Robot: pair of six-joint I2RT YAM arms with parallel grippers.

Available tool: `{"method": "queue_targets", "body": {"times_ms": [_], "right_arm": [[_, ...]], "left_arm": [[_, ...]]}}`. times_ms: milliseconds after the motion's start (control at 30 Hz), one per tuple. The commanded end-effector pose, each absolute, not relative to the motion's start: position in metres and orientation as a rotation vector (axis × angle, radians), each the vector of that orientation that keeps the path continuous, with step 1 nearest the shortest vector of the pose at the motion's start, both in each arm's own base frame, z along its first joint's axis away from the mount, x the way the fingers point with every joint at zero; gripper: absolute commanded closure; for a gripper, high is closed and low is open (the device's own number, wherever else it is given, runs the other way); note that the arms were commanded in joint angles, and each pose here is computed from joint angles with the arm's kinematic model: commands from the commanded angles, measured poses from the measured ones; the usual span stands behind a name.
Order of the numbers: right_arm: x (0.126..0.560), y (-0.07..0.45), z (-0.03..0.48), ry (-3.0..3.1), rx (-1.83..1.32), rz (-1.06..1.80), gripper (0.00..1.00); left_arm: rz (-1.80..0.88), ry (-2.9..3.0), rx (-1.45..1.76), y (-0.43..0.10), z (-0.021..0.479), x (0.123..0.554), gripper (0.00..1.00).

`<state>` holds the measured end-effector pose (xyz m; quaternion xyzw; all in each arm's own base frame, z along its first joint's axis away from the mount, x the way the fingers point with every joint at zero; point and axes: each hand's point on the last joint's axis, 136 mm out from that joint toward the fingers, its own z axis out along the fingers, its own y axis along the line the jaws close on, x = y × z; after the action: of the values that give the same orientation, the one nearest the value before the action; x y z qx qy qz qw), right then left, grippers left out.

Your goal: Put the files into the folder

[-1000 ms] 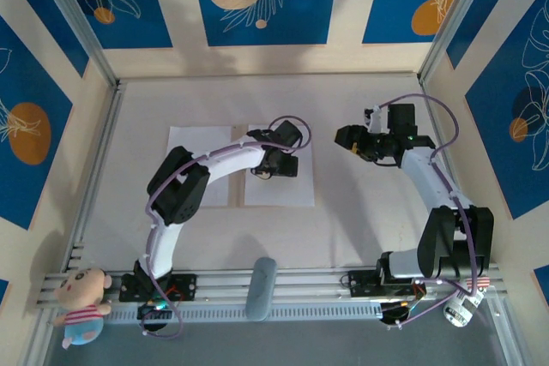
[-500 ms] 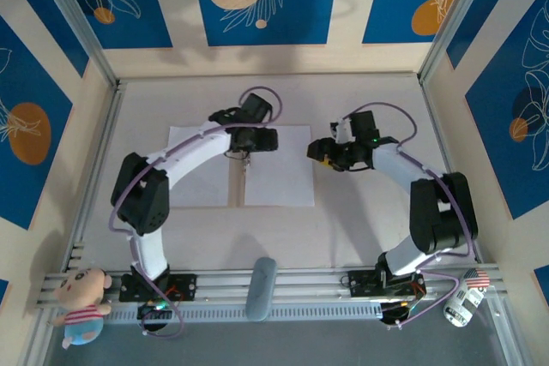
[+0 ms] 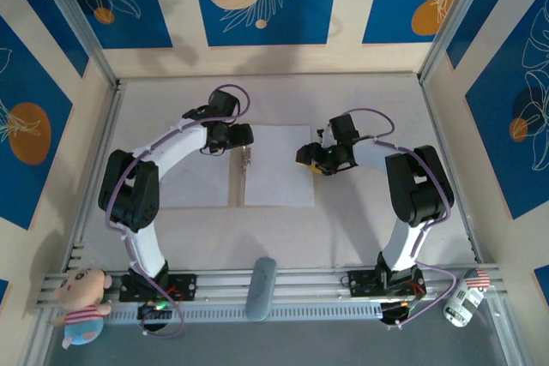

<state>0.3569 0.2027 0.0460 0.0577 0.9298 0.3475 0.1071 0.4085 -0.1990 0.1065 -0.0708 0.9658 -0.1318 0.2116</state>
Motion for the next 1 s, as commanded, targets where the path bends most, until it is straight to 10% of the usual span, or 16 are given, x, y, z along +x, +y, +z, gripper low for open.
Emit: {"method": "queue_targets", "body": {"times_ms": [0, 967], "right_arm": [[0.366, 0.208, 0.051, 2.722, 0.163, 1.027, 0.38], [0.379, 0.211, 0.039, 2.746, 0.169, 1.006, 0.38]], "left_arm": [[-0.418, 2.668, -0.193, -0.2, 0.113, 0.407, 0.18], [-0.445, 2.678, -0.199, -0.202, 0.11, 0.407, 0.18]]}}
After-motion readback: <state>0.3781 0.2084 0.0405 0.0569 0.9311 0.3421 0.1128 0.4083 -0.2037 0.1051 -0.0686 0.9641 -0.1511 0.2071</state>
